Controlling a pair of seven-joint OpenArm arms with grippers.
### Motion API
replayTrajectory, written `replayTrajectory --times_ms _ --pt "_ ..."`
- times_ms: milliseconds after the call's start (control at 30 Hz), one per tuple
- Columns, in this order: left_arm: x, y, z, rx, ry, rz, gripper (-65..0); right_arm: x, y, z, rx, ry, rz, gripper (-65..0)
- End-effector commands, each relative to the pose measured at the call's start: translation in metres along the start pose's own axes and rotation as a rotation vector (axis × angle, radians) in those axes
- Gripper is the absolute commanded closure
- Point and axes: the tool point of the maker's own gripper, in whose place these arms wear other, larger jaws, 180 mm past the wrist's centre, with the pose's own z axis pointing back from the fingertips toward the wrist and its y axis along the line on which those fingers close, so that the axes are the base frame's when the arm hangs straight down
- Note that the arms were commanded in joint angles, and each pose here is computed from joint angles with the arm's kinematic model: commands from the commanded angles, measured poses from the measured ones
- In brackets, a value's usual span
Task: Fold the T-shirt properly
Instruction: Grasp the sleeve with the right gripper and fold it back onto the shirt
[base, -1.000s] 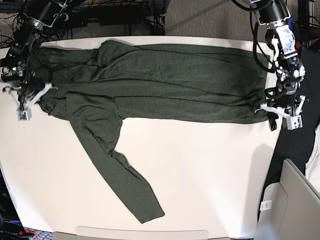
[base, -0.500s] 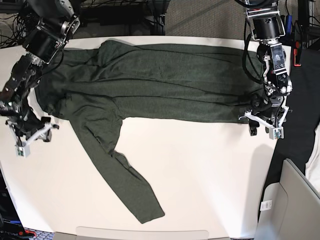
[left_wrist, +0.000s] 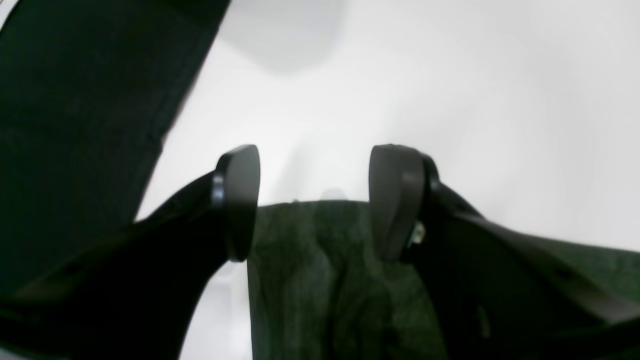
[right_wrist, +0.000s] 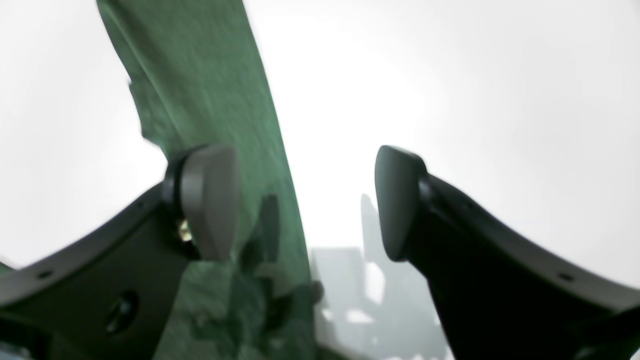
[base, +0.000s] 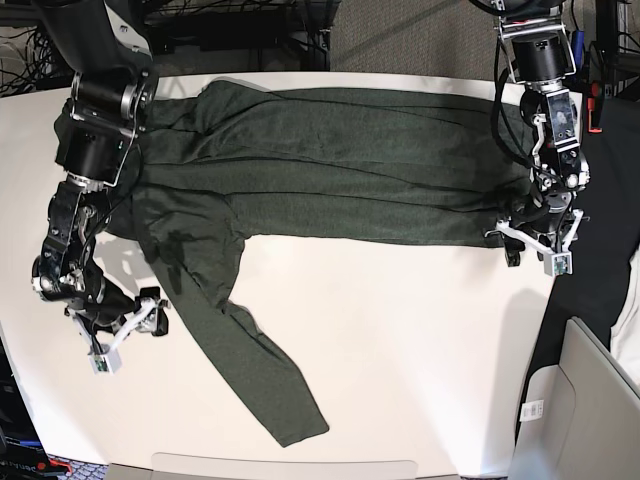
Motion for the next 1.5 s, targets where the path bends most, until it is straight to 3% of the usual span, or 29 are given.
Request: replayTrajectory --times_ms 0,200,367,900,1267,1467 --pt "0.021 0.006 0.000 0.011 -0.058 -0.003 -34.1 0.028 0.003 0.002 0.014 -0.071 0.000 -42.8" --pt "0.016 0.019 -0.001 0.030 -0.040 -0.015 -34.1 0.025 0.018 -0.013 0.061 -0.047 -0.033 -42.9" --pt "0.013 0.020 -0.001 0.032 -0.029 -0.016 -34.1 0.029 0.031 -0.018 0.085 -0.084 -0.042 -42.9" --pt "-0.015 0.017 -0.006 0.024 0.044 -0.001 -33.4 0.031 0.040 -0.020 0.092 -0.085 -0.039 -42.9" --pt "-0.019 0.003 -0.009 -0.008 0.056 -0.030 -9.3 0.033 0.038 -0.020 0.090 -0.091 -0.041 -42.9" --pt "-0.016 0.004 -0.008 -0.006 0.047 -0.028 -2.0 0.040 0.037 -0.019 0.087 -0.101 -0.036 -42.9"
